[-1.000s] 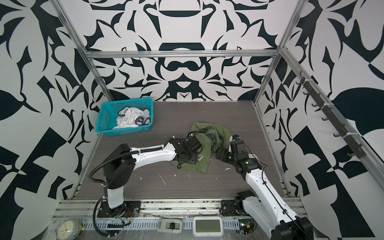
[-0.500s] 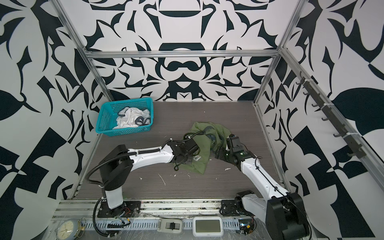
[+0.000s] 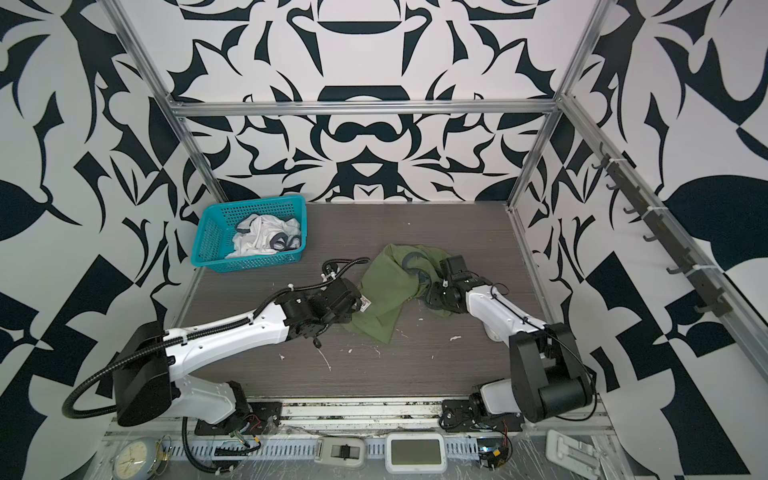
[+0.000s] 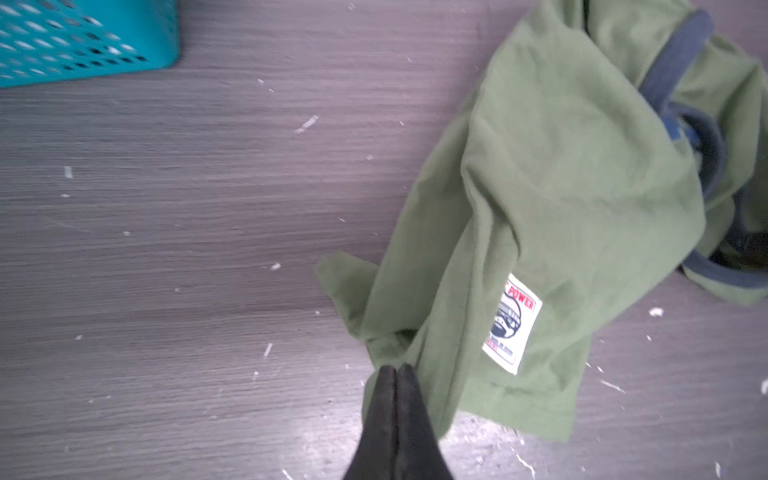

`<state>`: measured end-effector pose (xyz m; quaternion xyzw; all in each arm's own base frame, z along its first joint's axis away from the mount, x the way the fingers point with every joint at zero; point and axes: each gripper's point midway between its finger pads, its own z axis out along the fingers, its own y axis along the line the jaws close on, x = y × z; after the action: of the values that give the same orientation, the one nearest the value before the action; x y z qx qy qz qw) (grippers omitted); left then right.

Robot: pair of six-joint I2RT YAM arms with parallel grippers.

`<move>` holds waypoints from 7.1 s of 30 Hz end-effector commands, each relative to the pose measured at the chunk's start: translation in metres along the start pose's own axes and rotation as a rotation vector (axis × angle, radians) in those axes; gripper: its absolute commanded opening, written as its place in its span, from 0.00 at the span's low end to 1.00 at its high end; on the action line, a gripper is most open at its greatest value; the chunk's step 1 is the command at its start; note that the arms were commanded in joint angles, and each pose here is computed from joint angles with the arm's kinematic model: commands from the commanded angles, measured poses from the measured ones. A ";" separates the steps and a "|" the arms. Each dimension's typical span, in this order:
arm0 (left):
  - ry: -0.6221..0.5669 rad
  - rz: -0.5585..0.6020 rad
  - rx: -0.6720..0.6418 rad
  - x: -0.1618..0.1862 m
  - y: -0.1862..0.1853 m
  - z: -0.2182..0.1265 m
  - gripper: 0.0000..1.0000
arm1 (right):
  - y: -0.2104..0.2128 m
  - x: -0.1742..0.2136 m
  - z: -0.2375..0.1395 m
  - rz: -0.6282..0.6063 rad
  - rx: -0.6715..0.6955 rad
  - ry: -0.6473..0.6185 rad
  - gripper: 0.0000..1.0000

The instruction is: Fold and stack the tank tops

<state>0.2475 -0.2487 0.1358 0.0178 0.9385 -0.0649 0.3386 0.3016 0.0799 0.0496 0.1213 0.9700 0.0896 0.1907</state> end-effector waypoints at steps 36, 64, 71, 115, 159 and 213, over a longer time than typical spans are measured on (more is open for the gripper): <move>-0.066 -0.416 -0.284 0.018 0.195 -0.059 0.00 | -0.066 0.010 -0.090 0.126 0.214 -0.230 0.36; -0.136 -0.477 -0.340 0.015 0.208 -0.040 0.00 | 0.144 0.074 -0.012 -0.110 -0.257 0.068 0.59; -0.138 -0.493 -0.382 -0.036 0.222 -0.006 0.00 | 0.142 0.074 0.011 -0.138 -0.201 0.075 0.36; -0.155 -0.637 -0.159 -0.097 0.237 0.010 0.00 | 0.154 0.046 -0.040 -0.308 -0.145 -0.112 0.00; -0.355 -0.420 0.203 -0.176 0.135 -0.100 0.00 | 0.135 -0.050 -0.165 -0.247 -0.422 -0.273 0.03; -0.163 -0.531 -0.175 -0.022 0.215 -0.027 0.00 | 0.009 -0.104 0.027 0.104 0.093 -0.052 0.43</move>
<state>0.2700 -0.0386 0.1526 -0.2528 0.8831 -0.0853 0.3858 0.3963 0.0537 0.0506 0.2112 0.9537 0.0652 0.2041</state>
